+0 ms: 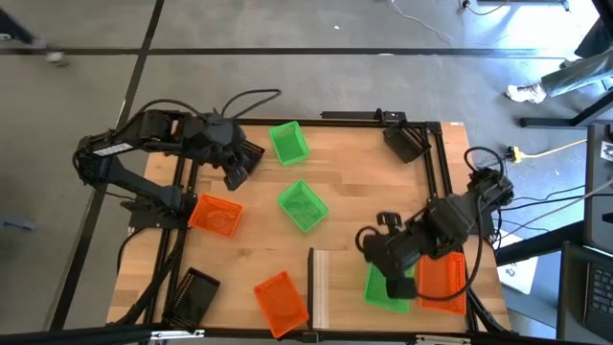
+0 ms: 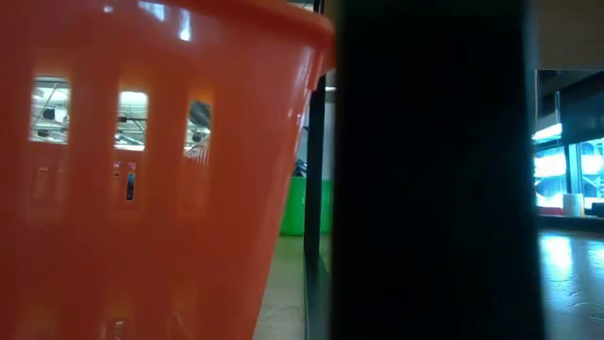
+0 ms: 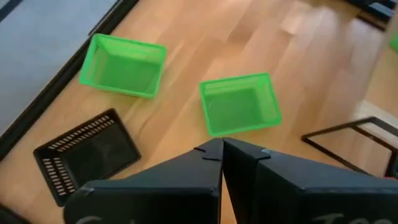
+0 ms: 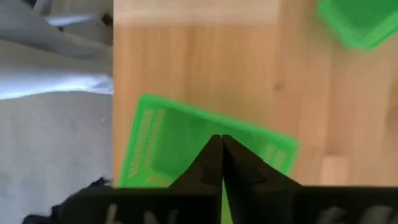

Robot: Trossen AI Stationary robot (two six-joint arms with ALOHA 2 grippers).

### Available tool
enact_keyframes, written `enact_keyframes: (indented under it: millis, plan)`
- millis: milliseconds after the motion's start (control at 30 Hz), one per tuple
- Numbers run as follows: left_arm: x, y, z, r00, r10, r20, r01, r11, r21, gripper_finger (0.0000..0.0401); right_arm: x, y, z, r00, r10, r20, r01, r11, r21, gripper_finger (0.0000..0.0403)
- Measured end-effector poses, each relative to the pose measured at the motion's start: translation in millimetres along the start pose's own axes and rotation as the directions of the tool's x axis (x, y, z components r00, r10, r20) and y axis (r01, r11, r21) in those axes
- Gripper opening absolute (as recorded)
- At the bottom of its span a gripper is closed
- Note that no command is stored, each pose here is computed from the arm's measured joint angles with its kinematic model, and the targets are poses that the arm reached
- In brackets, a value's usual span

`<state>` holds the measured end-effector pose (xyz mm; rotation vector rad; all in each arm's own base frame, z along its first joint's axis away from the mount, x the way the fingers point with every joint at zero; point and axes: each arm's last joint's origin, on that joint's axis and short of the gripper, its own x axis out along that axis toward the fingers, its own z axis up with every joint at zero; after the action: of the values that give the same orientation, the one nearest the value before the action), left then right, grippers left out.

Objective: Stack baskets on shelf by color
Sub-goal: Put the top left black bin on the shelf

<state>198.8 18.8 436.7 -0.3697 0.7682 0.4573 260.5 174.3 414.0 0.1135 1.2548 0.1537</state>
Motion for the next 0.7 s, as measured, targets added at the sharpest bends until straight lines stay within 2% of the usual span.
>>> enact_keyframes:
  millis: [200,333,433,500,567,700]
  plan:
    - [15,-1,2,0.997,0.040,-0.059,-0.041,0.999,-0.010,0.0044,-29,-22,6,0.991,-0.037,0.132,0.045,0.997,-0.060,0.0002]
    - [37,1,7,0.987,0.097,-0.128,-0.110,0.989,-0.095,0.0078,-47,-36,7,0.971,-0.094,0.218,0.113,0.991,-0.075,0.0004]
    - [54,9,6,0.957,0.174,-0.234,-0.220,0.957,-0.190,0.0093,-62,-47,6,0.940,-0.172,0.294,0.187,0.982,-0.023,0.0004]
    - [69,18,7,0.927,0.223,-0.301,-0.303,0.919,-0.253,0.0096,-72,-56,4,0.917,-0.214,0.335,0.215,0.976,0.037,0.0004]
    - [85,27,7,0.896,0.259,-0.359,-0.366,0.891,-0.270,0.0095,-82,-63,1,0.895,-0.248,0.372,0.230,0.969,0.092,0.0004]
    - [118,45,6,0.847,0.281,-0.451,-0.432,0.859,-0.274,0.0091,-99,-78,-7,0.864,-0.289,0.413,0.244,0.957,0.158,0.0004]
